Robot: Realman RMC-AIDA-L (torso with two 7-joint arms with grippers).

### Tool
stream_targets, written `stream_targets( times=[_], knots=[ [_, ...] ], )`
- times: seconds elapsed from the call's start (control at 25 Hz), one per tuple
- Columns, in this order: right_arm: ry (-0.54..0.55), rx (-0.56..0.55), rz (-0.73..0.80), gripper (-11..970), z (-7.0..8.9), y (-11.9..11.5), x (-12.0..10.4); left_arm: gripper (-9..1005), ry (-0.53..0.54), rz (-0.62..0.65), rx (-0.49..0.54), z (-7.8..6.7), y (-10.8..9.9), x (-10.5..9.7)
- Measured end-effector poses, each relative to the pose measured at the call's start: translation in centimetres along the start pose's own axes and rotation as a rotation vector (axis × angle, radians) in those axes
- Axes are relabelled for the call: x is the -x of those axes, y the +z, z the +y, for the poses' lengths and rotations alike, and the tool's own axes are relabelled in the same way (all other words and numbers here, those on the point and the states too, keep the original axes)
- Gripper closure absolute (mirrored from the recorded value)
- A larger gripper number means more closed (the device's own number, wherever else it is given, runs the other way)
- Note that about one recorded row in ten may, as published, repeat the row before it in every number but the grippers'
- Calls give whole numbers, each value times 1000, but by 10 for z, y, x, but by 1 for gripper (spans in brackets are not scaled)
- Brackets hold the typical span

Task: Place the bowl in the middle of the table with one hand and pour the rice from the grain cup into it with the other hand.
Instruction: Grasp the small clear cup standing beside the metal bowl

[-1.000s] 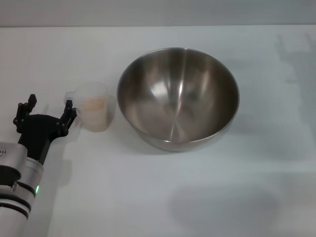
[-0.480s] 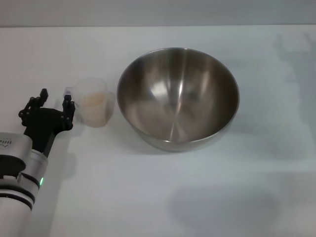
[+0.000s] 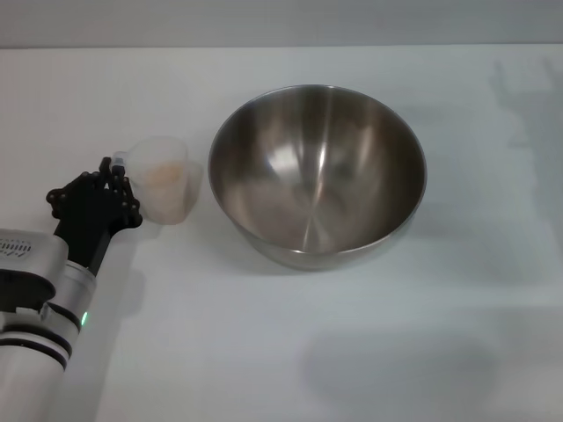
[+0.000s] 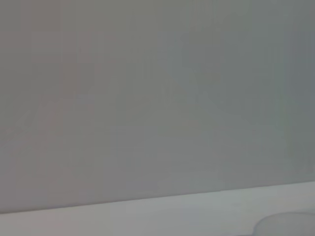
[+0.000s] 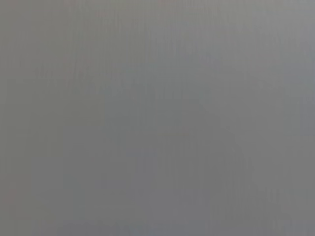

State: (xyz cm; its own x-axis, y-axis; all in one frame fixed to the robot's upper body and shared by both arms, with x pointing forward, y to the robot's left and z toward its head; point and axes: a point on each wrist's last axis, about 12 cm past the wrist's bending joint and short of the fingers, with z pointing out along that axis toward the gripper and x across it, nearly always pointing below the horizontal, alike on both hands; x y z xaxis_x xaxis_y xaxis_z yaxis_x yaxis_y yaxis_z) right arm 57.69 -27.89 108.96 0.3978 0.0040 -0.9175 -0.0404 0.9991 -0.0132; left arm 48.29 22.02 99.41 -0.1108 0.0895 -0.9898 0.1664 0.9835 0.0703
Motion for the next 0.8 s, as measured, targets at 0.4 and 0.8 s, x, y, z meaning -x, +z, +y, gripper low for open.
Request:
stream_targets(
  times=[0.4,0.8],
  knots=[
    [-1,-2,3,186,-1,-2,-1,936,7,-18,-23,-4,2,3],
    [-1,-2,5,186,-1,-2,-1,968,95,-221,38,8,7,28]
  ],
)
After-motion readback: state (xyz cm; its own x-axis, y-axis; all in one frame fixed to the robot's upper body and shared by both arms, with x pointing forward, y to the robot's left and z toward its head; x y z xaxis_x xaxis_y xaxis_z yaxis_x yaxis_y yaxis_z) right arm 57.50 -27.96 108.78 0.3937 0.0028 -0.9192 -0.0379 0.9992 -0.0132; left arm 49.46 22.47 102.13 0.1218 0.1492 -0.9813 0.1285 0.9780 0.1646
